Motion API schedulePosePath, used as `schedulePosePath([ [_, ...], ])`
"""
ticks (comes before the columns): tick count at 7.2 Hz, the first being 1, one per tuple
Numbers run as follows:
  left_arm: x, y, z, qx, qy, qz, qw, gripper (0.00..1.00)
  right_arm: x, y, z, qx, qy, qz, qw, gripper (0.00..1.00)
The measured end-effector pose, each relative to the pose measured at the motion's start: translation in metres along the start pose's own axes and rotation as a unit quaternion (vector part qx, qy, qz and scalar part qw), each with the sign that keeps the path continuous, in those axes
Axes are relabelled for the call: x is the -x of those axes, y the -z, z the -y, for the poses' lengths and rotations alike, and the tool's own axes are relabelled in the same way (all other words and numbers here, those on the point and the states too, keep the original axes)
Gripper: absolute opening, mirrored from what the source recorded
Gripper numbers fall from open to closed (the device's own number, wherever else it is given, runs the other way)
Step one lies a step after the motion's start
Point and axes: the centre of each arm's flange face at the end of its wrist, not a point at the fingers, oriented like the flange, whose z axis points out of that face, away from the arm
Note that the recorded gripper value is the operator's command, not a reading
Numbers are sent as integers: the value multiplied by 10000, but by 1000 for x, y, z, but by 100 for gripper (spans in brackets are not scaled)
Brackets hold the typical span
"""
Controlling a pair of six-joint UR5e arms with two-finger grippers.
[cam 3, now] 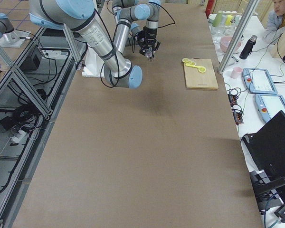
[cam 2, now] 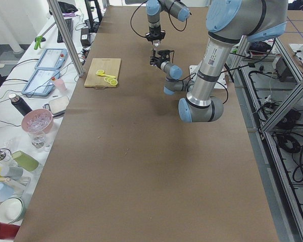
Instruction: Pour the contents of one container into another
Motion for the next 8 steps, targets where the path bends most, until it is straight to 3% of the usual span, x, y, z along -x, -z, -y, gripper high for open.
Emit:
schedulePosePath([
  [8, -3, -9, 1, 7, -2, -6, 10000, 0, -17, 1, 6, -15, -139, 9, 9999, 0],
])
